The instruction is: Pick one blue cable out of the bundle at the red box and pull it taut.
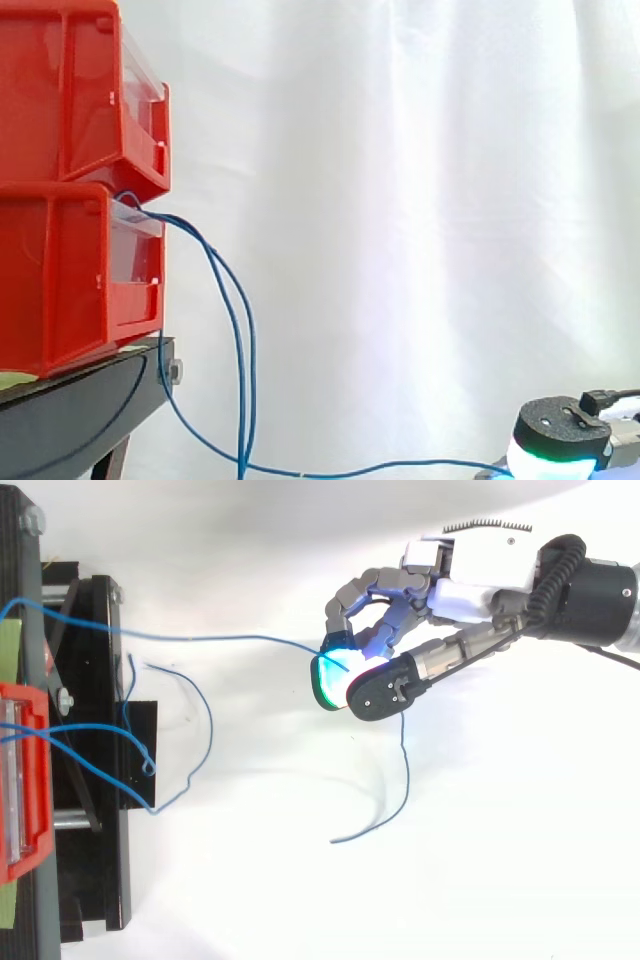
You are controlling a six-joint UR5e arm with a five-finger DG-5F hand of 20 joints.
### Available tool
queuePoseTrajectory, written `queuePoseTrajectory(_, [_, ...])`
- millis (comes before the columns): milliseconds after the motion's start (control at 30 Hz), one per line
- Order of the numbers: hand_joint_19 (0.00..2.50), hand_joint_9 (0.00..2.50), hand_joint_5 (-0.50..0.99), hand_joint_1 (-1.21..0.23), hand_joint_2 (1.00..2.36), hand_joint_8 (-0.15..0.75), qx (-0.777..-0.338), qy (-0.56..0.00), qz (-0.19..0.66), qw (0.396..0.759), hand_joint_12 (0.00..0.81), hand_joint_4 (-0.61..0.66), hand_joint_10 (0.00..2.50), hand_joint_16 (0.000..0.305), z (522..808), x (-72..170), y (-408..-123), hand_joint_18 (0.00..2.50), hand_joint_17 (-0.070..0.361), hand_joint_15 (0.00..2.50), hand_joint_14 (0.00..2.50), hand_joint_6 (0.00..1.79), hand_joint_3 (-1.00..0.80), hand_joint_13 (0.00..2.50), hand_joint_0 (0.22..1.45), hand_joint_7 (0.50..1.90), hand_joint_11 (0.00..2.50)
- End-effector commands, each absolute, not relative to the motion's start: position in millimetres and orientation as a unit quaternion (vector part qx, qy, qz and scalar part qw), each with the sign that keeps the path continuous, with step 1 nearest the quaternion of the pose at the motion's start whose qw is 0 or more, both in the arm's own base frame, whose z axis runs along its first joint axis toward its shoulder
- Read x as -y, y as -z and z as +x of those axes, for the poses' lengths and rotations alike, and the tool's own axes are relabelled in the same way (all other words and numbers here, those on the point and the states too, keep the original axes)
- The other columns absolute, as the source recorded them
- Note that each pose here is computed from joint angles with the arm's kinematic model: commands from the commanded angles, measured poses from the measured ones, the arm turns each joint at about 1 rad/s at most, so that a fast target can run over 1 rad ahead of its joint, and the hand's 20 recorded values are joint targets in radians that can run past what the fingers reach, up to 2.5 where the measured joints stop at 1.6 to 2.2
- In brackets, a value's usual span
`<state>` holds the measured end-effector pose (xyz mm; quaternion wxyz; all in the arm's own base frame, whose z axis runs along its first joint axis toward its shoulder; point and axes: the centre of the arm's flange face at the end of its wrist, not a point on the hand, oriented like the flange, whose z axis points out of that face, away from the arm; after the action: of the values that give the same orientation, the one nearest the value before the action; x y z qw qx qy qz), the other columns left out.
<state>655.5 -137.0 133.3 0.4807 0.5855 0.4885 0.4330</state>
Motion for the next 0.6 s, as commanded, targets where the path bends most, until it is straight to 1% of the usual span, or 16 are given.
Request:
queuePoseTrajectory(0, [0.27, 1.07, -0.11, -0.75, 1.01, 0.368, -0.488, -0.433, 0.585, 0.481, 0.333, 0.19, 0.01, 0.049, 655.6, 137.1, -134.4, 0.63, 0.11, 0.39, 0.02, 0.91, -0.22, 0.76, 0.63, 1.1, 0.96])
queuePoseTrajectory(567, [0.28, 1.07, -0.11, -0.75, 1.01, 0.368, -0.488, -0.433, 0.586, 0.481, 0.332, 0.19, 0.01, 0.049, 655.6, 137.1, -133.4, 0.62, 0.109, 0.39, 0.02, 0.91, -0.23, 0.76, 0.63, 1.09, 0.94])
